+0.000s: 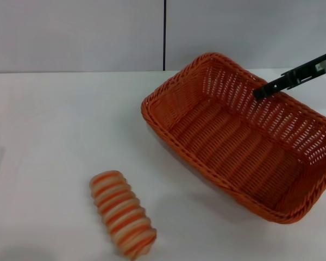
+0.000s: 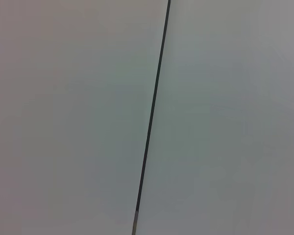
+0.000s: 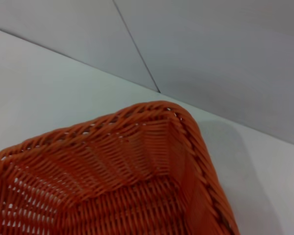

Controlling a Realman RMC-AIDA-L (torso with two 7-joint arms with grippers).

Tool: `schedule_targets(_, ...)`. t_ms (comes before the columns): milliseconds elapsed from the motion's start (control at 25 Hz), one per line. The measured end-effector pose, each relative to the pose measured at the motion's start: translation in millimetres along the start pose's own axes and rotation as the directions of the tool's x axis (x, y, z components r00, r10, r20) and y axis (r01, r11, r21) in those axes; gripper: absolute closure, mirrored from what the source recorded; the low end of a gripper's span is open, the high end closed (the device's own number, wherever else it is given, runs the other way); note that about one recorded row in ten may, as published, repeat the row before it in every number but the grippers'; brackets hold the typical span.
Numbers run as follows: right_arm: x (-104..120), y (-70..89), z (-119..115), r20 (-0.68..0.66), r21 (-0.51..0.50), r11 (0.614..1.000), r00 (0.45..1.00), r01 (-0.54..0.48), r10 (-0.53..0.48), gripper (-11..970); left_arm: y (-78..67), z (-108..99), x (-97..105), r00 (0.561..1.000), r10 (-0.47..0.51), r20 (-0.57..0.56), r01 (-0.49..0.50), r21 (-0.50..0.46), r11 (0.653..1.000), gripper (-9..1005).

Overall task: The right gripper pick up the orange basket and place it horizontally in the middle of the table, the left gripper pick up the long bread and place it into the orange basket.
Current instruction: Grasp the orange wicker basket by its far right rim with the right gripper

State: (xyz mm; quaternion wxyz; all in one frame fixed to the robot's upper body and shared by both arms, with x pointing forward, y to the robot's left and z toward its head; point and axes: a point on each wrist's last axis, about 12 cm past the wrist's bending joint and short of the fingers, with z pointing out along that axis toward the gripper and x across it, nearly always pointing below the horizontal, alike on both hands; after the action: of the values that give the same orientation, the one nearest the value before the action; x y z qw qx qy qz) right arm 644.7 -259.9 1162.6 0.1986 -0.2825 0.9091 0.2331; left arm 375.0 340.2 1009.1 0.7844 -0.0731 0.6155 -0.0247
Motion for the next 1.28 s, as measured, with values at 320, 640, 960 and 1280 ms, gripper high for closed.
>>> schedule_targets(320,9,-3.7,14,0.008,0.023,1.000,1.000,-0.020,0.020,129,0.8,6,4,1.000,0.008,-0.025,-0.008,0.004,1.000,184)
schedule_targets(640,13,-1.7,23,0.025,0.026,1.000,1.000,0.001,-0.001,132,2.7,7,5,0.999,0.013,-0.045,-0.013,-0.002,1.000,184)
schedule_targets(960,13,1.2,30,0.031,0.029,1.000,0.999,0.006,-0.007,222,4.2,7,7,0.998,0.019,-0.059,-0.019,-0.004,1.000,184)
schedule_targets(1280,16,0.2,30,0.029,0.029,1.000,1.000,0.001,-0.002,581,4.6,8,6,0.998,0.021,-0.054,-0.021,-0.004,1.000,184)
